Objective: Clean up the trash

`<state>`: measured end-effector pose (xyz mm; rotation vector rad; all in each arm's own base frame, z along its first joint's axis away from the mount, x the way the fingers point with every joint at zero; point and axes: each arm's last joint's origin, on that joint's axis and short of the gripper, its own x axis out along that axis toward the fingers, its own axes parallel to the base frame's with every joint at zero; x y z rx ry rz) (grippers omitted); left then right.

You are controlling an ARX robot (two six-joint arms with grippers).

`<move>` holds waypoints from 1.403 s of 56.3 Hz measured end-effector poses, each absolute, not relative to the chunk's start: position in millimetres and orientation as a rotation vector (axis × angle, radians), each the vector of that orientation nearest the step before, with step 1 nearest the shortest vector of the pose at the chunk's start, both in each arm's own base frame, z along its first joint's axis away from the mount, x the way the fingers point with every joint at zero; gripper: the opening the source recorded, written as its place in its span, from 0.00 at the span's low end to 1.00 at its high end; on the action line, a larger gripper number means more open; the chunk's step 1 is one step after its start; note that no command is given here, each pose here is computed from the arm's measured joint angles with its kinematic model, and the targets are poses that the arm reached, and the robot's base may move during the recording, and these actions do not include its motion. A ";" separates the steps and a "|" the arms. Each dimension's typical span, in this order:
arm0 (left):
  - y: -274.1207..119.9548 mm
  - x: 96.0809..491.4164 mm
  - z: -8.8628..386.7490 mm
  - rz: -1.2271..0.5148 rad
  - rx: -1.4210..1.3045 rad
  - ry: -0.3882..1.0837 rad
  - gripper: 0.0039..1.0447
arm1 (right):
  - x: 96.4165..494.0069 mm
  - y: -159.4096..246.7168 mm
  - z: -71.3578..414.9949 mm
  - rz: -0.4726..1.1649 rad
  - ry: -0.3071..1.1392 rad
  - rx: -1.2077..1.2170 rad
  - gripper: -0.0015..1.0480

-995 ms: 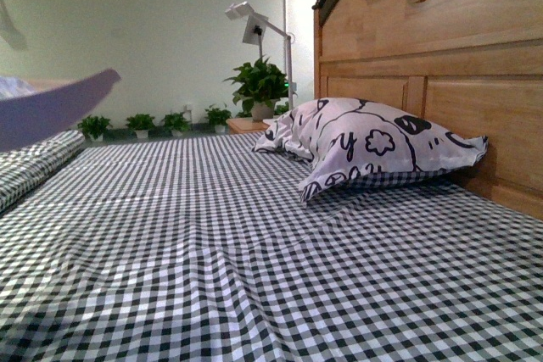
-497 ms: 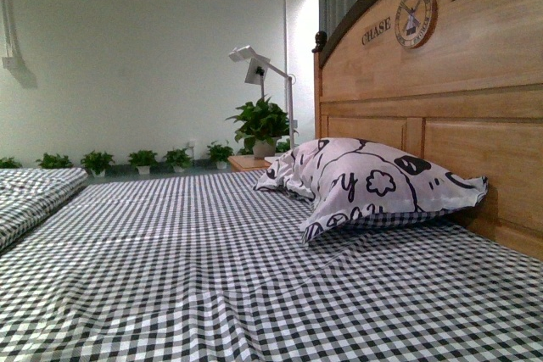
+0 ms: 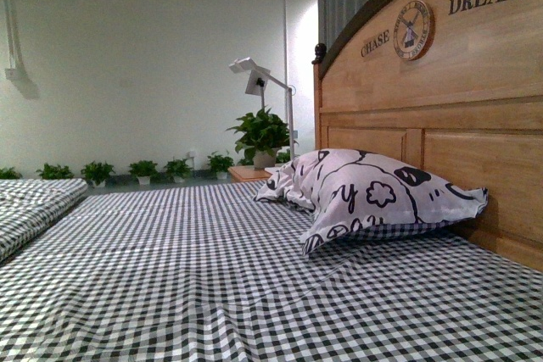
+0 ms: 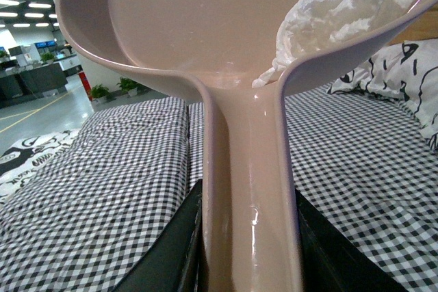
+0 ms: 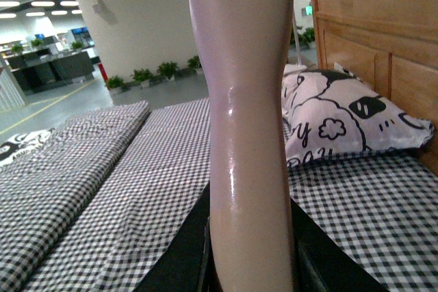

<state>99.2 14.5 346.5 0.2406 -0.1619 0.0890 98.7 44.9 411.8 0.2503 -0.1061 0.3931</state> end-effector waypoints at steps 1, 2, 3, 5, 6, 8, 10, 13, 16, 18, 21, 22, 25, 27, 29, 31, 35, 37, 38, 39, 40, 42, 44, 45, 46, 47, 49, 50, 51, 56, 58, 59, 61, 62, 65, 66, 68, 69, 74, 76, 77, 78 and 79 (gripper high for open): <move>13.5 98.6 346.2 0.081 0.233 -0.165 0.27 | 98.0 44.8 412.0 0.389 -0.109 0.245 0.19; 12.7 98.6 345.6 0.074 0.220 -0.165 0.27 | 97.6 44.5 412.1 0.379 -0.112 0.240 0.19; 11.6 98.4 344.7 0.069 0.210 -0.163 0.27 | 97.0 44.3 412.3 0.373 -0.116 0.232 0.19; 10.2 98.9 342.7 0.061 0.197 -0.160 0.27 | 96.7 44.3 412.3 0.368 -0.119 0.225 0.19; 9.1 99.2 340.9 0.052 0.190 -0.156 0.27 | 96.7 44.4 412.2 0.366 -0.119 0.220 0.19; 8.1 99.8 339.1 0.039 0.180 -0.150 0.27 | 97.3 44.8 411.5 0.364 -0.117 0.212 0.19; 7.9 100.1 338.6 0.036 0.175 -0.148 0.27 | 97.6 44.9 410.9 0.362 -0.116 0.208 0.19; 7.8 100.0 338.5 0.037 0.171 -0.148 0.27 | 98.5 45.3 409.7 0.358 -0.111 0.204 0.19; 7.8 99.7 338.6 0.037 0.170 -0.149 0.27 | 98.6 45.3 409.4 0.358 -0.110 0.203 0.19; 7.8 99.7 338.6 0.037 0.168 -0.149 0.27 | 98.7 45.4 409.2 0.359 -0.110 0.202 0.19; 7.8 99.7 338.6 0.037 0.168 -0.150 0.27 | 98.6 45.3 409.3 0.359 -0.110 0.202 0.19; 7.8 99.7 338.6 0.038 0.167 -0.150 0.27 | 98.6 45.3 409.3 0.359 -0.110 0.202 0.19; 7.8 99.7 338.6 0.038 0.167 -0.150 0.27 | 98.6 45.3 409.3 0.359 -0.110 0.201 0.19; 7.8 99.7 338.6 0.037 0.167 -0.150 0.27 | 98.6 45.3 409.3 0.359 -0.110 0.201 0.19; 7.8 99.7 338.6 0.037 0.167 -0.150 0.27 | 98.6 45.3 409.3 0.359 -0.110 0.201 0.19; 7.8 99.7 338.6 0.037 0.167 -0.150 0.27 | 98.6 45.3 409.3 0.359 -0.110 0.201 0.19; 7.7 99.7 338.6 0.036 0.167 -0.150 0.27 | 98.6 45.3 409.3 0.359 -0.110 0.201 0.19; 7.7 99.7 338.6 0.036 0.167 -0.150 0.27 | 98.6 45.3 409.3 0.359 -0.111 0.200 0.19; 7.7 99.7 338.6 0.036 0.166 -0.150 0.27 | 98.6 45.3 409.3 0.359 -0.111 0.200 0.19; 7.7 99.7 338.6 0.036 0.166 -0.150 0.27 | 98.6 45.3 409.3 0.359 -0.111 0.200 0.19; 7.7 99.7 338.6 0.036 0.166 -0.150 0.27 | 98.6 45.3 409.3 0.359 -0.111 0.200 0.19; 7.7 99.7 338.6 0.036 0.166 -0.150 0.27 | 98.6 45.3 409.3 0.359 -0.111 0.200 0.19; 7.7 99.7 338.6 0.036 0.166 -0.150 0.27 | 98.6 45.3 409.3 0.359 -0.111 0.200 0.19; 7.7 99.7 338.6 0.036 0.166 -0.150 0.27 | 98.6 45.3 409.3 0.359 -0.111 0.200 0.19; 7.7 99.7 338.6 0.036 0.166 -0.150 0.27 | 98.6 45.3 409.3 0.359 -0.111 0.200 0.19; 7.7 99.7 338.6 0.036 0.166 -0.150 0.27 | 98.6 45.3 409.3 0.359 -0.111 0.200 0.19; 7.7 99.7 338.6 0.036 0.166 -0.150 0.27 | 98.6 45.3 409.3 0.359 -0.111 0.200 0.19; 7.7 99.7 338.6 0.036 0.166 -0.150 0.27 | 98.6 45.3 409.3 0.359 -0.111 0.200 0.19; 7.7 99.7 338.6 0.036 0.166 -0.150 0.27 | 98.6 45.3 409.3 0.359 -0.111 0.200 0.19; 7.7 99.7 338.6 0.036 0.165 -0.150 0.27 | 98.6 45.3 409.3 0.359 -0.111 0.200 0.19; 7.7 99.7 338.6 0.036 0.165 -0.150 0.27 | 98.6 45.3 409.3 0.359 -0.111 0.200 0.19; 7.7 99.7 338.6 0.036 0.165 -0.150 0.27 | 98.6 45.3 409.3 0.359 -0.111 0.200 0.19; 7.7 99.7 338.6 0.036 0.165 -0.150 0.27 | 98.6 45.3 409.3 0.359 -0.111 0.200 0.19; 7.7 99.7 338.6 0.036 0.165 -0.150 0.27 | 98.6 45.3 409.3 0.359 -0.111 0.200 0.19; 7.7 99.7 338.6 0.036 0.165 -0.150 0.27 | 98.6 45.3 409.3 0.359 -0.111 0.200 0.19; 7.7 99.7 338.6 0.036 0.165 -0.150 0.27 | 98.6 45.3 409.3 0.359 -0.111 0.200 0.19; 7.7 99.7 338.6 0.036 0.165 -0.150 0.27 | 98.6 45.3 409.3 0.359 -0.111 0.200 0.19; 7.7 99.7 338.6 0.036 0.165 -0.150 0.27 | 98.6 45.3 409.3 0.359 -0.111 0.200 0.19; 7.7 99.7 338.6 0.036 0.165 -0.150 0.27 | 98.6 45.3 409.3 0.359 -0.111 0.200 0.19; 7.7 99.7 338.6 0.036 0.165 -0.150 0.27 | 98.6 45.3 409.3 0.359 -0.111 0.200 0.19; 7.7 99.7 338.6 0.036 0.165 -0.150 0.27 | 98.6 45.3 409.3 0.359 -0.111 0.200 0.19; 7.7 99.7 338.6 0.036 0.165 -0.150 0.27 | 98.6 45.3 409.3 0.359 -0.111 0.200 0.19; 7.7 99.7 338.6 0.036 0.165 -0.150 0.27 | 98.6 45.3 409.3 0.359 -0.111 0.200 0.19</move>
